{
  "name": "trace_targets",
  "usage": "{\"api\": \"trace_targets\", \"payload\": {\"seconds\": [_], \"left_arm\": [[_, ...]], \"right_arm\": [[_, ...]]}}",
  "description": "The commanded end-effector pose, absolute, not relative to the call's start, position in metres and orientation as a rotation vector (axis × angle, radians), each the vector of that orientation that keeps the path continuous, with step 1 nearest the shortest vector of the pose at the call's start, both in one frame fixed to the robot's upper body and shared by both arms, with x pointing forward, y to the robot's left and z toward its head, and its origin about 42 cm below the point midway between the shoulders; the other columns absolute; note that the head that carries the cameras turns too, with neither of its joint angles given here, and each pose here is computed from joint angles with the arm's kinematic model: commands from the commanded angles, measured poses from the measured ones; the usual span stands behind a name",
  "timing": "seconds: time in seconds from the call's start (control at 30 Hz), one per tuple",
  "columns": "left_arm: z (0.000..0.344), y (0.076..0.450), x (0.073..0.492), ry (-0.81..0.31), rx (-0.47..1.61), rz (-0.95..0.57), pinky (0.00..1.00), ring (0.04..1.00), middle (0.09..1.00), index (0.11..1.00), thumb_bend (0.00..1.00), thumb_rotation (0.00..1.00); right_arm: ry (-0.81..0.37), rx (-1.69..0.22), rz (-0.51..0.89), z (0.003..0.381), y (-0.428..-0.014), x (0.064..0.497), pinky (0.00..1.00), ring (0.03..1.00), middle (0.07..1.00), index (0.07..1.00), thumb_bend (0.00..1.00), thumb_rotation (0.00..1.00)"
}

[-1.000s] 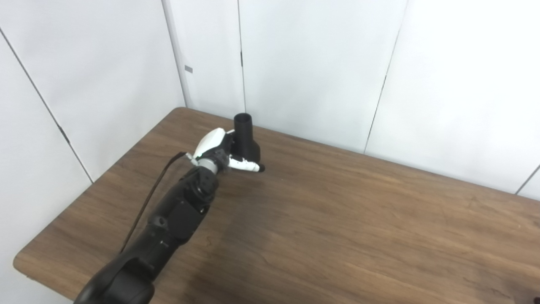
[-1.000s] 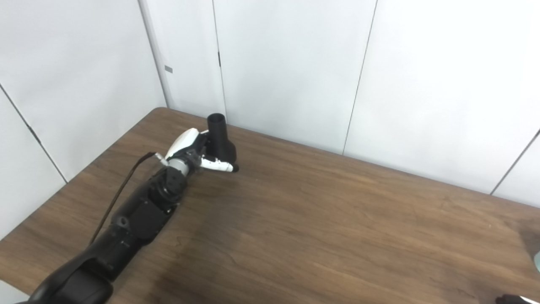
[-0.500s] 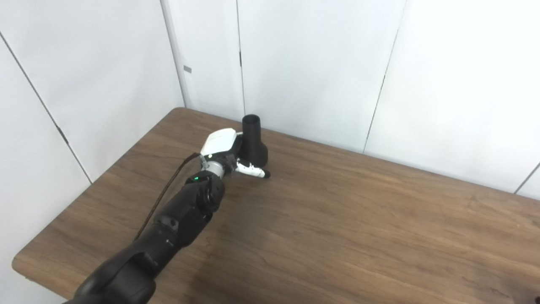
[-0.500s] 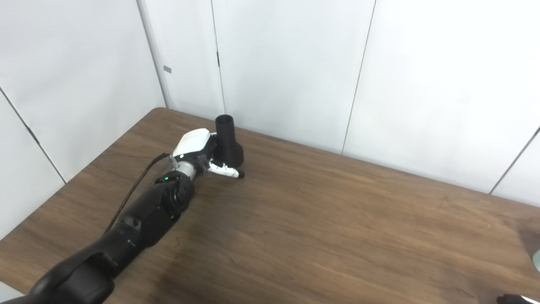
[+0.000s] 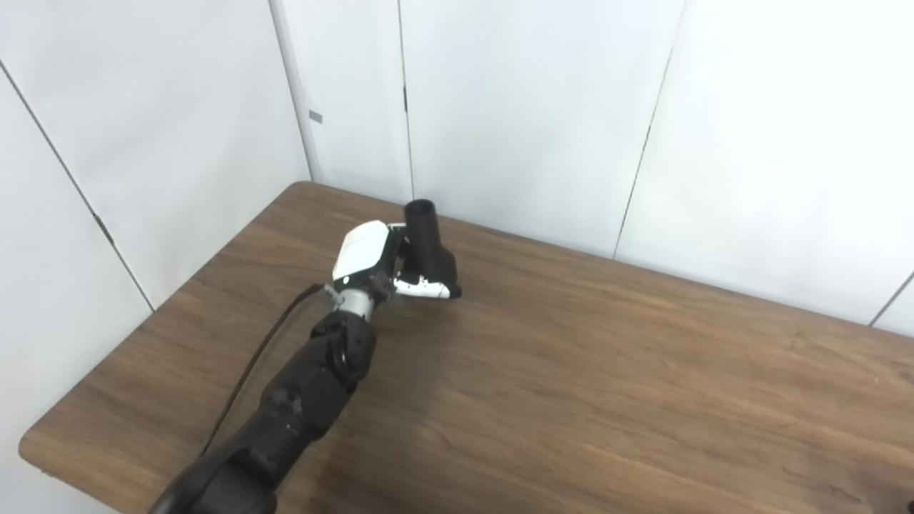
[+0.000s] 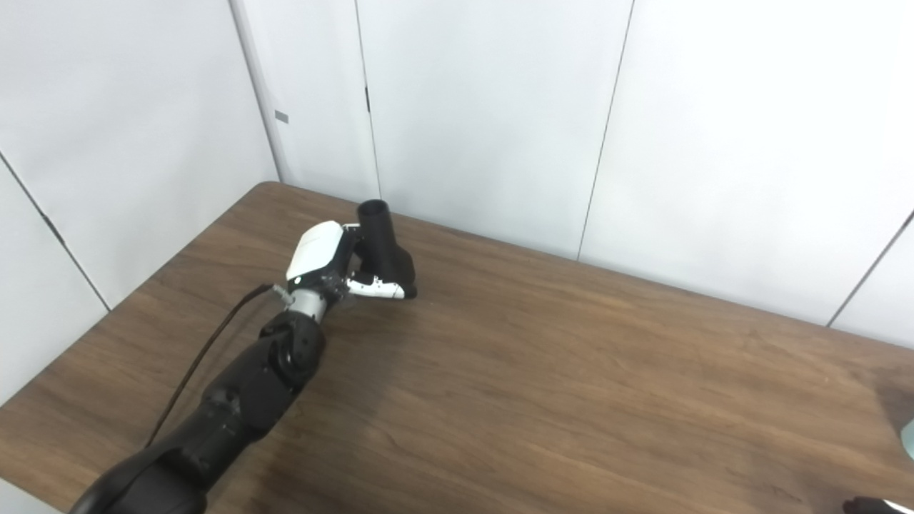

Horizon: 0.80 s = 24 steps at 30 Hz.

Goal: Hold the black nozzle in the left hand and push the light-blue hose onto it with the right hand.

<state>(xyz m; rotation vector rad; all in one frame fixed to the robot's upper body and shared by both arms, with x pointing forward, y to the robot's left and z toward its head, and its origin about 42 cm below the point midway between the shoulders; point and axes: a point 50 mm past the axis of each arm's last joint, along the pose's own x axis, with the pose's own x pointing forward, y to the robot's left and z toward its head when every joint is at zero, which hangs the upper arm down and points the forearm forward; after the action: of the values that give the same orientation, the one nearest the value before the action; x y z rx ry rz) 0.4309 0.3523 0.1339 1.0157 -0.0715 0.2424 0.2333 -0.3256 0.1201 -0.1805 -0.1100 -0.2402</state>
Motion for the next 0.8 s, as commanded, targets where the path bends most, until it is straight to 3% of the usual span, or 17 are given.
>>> {"api": "trace_targets", "payload": {"seconds": [0.0, 0.37, 0.77], "left_arm": [[0.099, 0.330, 0.416, -0.030, 0.988, 0.120, 0.38, 0.407, 0.480, 0.478, 0.53, 0.00], [0.087, 0.320, 0.405, -0.079, 1.012, 0.056, 0.60, 0.438, 0.475, 0.483, 0.53, 0.00], [0.089, 0.314, 0.394, -0.184, 1.117, 0.019, 0.58, 0.396, 0.450, 0.510, 0.52, 0.00]], "right_arm": [[-0.181, -0.205, -0.230, 0.137, -0.330, 0.238, 0.43, 0.561, 0.598, 0.561, 0.74, 0.64], [-0.180, -0.201, -0.228, 0.138, -0.329, 0.238, 0.42, 0.554, 0.593, 0.556, 0.73, 0.63], [-0.188, -0.137, -0.247, 0.141, -0.316, 0.239, 0.42, 0.566, 0.603, 0.561, 0.73, 0.60]]}}
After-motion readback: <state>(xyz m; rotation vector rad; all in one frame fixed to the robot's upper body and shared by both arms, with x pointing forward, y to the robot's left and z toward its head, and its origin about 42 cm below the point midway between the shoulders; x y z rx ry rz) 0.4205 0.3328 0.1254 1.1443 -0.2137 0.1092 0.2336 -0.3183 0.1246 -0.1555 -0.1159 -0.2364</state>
